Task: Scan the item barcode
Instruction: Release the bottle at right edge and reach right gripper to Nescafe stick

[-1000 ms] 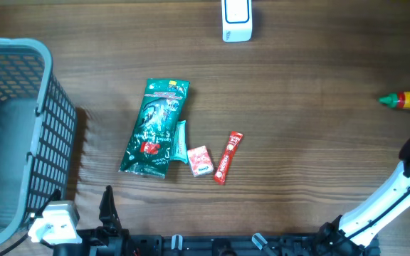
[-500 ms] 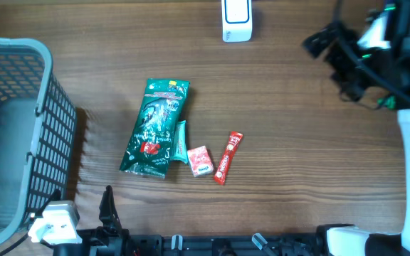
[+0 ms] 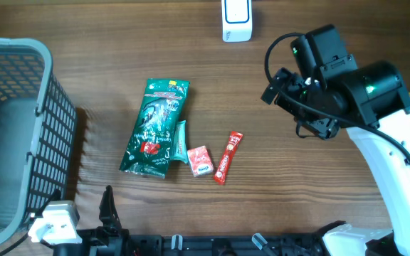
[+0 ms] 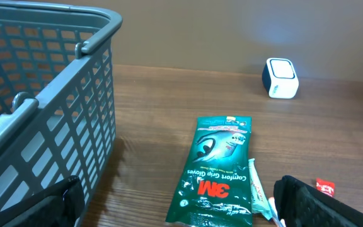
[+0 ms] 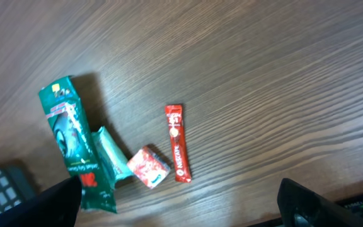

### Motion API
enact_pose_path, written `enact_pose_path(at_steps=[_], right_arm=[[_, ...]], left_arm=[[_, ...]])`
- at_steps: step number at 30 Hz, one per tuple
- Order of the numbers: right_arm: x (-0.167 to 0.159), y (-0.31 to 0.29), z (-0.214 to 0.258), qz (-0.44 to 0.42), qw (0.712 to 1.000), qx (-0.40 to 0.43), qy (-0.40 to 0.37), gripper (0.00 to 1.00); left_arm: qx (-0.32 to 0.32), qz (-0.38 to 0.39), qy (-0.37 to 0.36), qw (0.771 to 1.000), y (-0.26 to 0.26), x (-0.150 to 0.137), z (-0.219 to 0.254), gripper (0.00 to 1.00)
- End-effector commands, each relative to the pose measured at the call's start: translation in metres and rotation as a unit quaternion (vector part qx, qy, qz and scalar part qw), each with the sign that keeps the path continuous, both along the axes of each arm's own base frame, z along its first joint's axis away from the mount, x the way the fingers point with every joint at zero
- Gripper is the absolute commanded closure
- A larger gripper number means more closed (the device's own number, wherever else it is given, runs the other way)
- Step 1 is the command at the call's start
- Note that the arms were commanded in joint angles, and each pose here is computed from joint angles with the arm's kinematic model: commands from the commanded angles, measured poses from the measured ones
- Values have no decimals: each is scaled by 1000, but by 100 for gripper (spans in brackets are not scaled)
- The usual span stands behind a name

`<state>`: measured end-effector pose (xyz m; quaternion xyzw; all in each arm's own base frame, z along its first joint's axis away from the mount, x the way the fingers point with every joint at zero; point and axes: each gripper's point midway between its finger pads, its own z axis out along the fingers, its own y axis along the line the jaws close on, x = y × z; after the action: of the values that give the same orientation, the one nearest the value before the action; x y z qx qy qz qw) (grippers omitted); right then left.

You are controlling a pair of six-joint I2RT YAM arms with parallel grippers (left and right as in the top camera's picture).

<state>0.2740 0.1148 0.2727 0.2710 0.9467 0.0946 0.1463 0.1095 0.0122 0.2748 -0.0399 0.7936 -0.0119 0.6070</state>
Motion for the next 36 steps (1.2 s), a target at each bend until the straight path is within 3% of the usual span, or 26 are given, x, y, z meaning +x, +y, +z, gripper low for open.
enact_pose_path(at_steps=[1, 11, 22, 25, 28, 31, 34, 36], right_arm=[[1, -11, -8, -34, 999, -29, 2, 0], [-20, -18, -101, -155, 982, -38, 101, 0], [-8, -10, -124, -200, 976, -8, 88, 1], [3, 13, -144, -88, 993, 26, 75, 1], [-2, 36, -157, 18, 995, 62, 81, 10], [-8, 42, -172, 116, 989, 59, 74, 13], [-20, 60, -186, 180, 978, 73, 72, 23], [-29, 89, -187, 252, 964, 70, 46, 23]], left_arm=[[-2, 1, -3, 1000, 0, -1, 1, 0], [-2, 1, -3, 1000, 0, -1, 1, 0], [-2, 1, -3, 1000, 0, -1, 1, 0], [-2, 1, -3, 1000, 0, -1, 1, 0], [-2, 1, -3, 1000, 0, -1, 1, 0], [-2, 1, -3, 1000, 0, -1, 1, 0], [-2, 1, -3, 1000, 0, -1, 1, 0], [-2, 1, -3, 1000, 0, -1, 1, 0]])
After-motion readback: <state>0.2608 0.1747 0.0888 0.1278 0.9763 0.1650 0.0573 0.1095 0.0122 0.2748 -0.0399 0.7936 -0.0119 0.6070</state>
